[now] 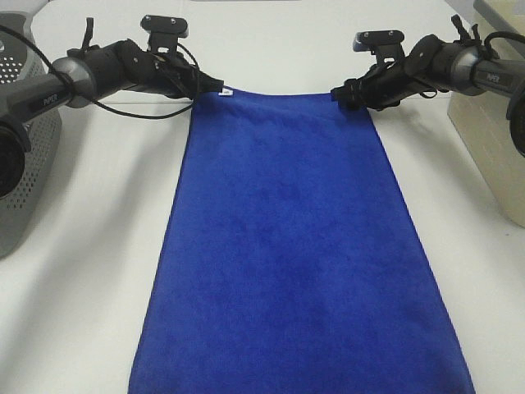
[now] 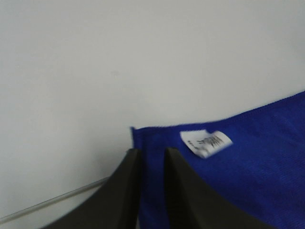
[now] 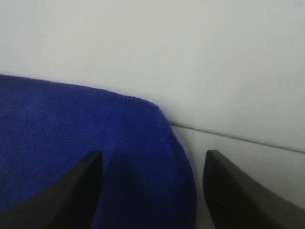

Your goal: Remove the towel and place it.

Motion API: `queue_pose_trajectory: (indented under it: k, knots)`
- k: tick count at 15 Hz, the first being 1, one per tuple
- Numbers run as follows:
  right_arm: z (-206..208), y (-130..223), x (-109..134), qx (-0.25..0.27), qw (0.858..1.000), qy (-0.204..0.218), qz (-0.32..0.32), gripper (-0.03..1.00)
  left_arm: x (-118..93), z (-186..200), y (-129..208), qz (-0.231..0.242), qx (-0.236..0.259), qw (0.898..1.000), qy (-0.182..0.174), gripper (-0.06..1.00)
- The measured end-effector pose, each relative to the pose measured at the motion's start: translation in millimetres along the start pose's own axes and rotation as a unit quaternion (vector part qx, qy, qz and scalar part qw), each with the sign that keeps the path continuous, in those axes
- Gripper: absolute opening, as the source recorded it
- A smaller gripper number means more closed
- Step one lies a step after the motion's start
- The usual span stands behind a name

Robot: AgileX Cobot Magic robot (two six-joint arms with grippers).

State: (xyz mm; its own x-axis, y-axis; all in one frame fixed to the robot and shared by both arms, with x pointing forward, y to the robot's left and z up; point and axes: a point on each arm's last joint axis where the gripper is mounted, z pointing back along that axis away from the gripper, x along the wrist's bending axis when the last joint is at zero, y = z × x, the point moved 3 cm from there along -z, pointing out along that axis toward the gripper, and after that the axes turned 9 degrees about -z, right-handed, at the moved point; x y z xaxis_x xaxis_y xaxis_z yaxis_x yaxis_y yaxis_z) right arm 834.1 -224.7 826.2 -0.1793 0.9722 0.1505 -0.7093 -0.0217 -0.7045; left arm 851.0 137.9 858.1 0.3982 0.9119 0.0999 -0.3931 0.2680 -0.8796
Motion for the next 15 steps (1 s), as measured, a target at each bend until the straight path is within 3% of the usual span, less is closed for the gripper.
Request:
queue_pose_trajectory:
  k: [5,10,13,14,15]
  knots:
    - [35,-36,-3,-0.022,1.000,-0.002,0.003,0.63,4,0,-5,-0.009,-0.019,1.000,-0.015,0.57]
    - [77,-57,13,0.017,0.999,-0.032,0.005,0.63,3,14,-25,-0.022,-0.010,1.000,-0.001,0.72]
    - [115,-65,26,0.075,0.995,-0.054,-0.025,0.72,-6,48,-57,-0.008,0.050,0.997,0.052,0.77]
    - [156,-70,36,0.134,0.988,-0.061,-0.049,0.79,-8,89,-77,-0.004,0.140,0.987,0.075,0.77]
    - [178,-73,41,0.158,0.984,-0.058,-0.056,0.80,-6,111,-84,-0.001,0.185,0.980,0.072,0.78]
